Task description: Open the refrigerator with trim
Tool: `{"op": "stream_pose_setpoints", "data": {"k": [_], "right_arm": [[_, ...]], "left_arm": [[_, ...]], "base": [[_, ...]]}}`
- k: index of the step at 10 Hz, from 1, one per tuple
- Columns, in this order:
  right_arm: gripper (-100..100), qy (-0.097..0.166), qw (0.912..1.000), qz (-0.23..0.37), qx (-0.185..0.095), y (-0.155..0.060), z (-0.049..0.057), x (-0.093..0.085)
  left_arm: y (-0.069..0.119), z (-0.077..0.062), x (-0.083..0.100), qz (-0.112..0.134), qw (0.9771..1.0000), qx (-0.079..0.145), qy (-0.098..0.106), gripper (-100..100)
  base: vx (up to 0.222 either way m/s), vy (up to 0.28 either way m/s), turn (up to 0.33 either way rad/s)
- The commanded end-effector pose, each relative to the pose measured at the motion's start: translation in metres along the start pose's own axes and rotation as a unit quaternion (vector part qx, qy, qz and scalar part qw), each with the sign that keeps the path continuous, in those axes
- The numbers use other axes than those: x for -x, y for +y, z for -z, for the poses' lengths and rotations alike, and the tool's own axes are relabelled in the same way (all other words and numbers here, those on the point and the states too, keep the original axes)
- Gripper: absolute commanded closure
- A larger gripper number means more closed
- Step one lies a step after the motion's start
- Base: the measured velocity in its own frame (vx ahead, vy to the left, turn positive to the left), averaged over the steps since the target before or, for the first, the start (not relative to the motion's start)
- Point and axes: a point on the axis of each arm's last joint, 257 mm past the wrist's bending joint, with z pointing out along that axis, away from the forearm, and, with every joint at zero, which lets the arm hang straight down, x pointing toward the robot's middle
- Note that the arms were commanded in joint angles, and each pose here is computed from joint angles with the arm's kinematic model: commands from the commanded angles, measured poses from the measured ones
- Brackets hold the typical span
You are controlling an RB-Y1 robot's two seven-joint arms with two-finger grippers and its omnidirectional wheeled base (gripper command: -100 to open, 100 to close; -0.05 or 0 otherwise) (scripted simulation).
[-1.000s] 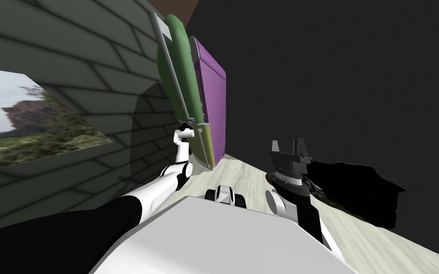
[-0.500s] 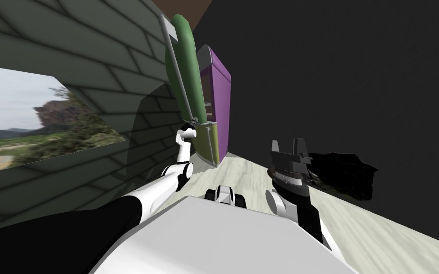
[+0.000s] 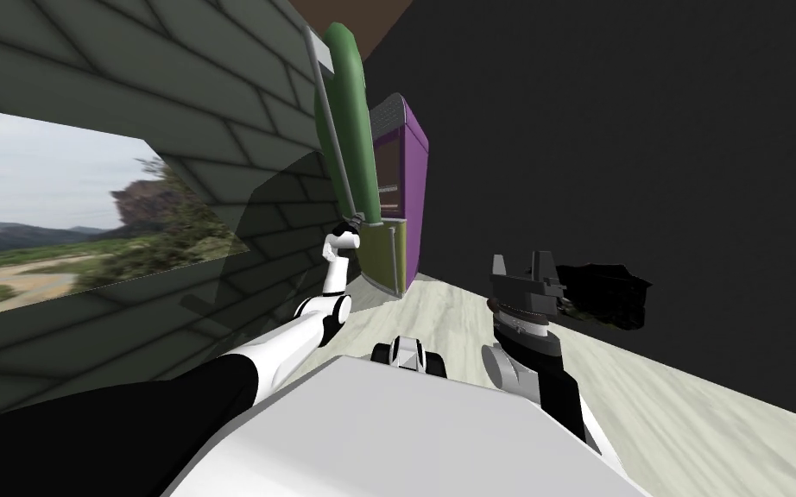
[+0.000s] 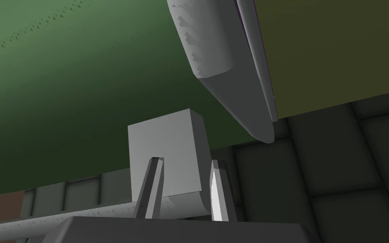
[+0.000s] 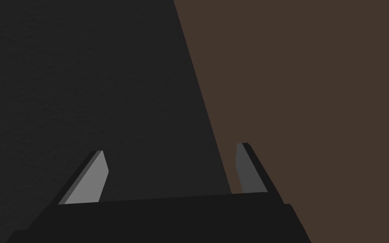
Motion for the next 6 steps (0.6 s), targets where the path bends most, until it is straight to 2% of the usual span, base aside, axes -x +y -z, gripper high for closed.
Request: {"op": "stream_pose_setpoints", "data": {"k": [1, 2, 3, 4, 5, 6], "right_arm": [[0, 0.000, 1.0000, 0.000, 0.000, 0.000, 0.000, 0.000], [0, 0.000, 1.0000, 0.000, 0.000, 0.000, 0.000, 0.000], [0, 0.000, 1.0000, 0.000, 0.000, 0.000, 0.000, 0.000], [0, 0.000, 1.0000, 0.000, 0.000, 0.000, 0.000, 0.000], [0, 0.000, 1.0000, 0.000, 0.000, 0.000, 0.000, 0.000], [0, 0.000, 1.0000, 0.000, 0.000, 0.000, 0.000, 0.000]], "left_arm": [[-0.014, -0.002, -0.009, 0.001, 0.9998, -0.014, 0.010, 100], [-0.014, -0.002, -0.009, 0.001, 0.9998, -0.014, 0.010, 100], [-0.010, -0.002, -0.016, 0.002, 0.9998, -0.009, 0.016, 100], [-0.017, -0.002, -0.027, 0.004, 0.9994, -0.017, 0.028, 100], [-0.017, -0.002, -0.027, 0.004, 0.9994, -0.017, 0.028, 100], [-0.023, -0.001, -0.037, 0.006, 0.9989, -0.023, 0.040, 100]], "base": [[-0.165, 0.280, -0.041], [-0.165, 0.222, -0.040], [-0.080, 0.076, -0.020], [-0.093, 0.202, -0.057], [-0.097, 0.235, -0.087], [-0.108, 0.274, -0.083]]}}
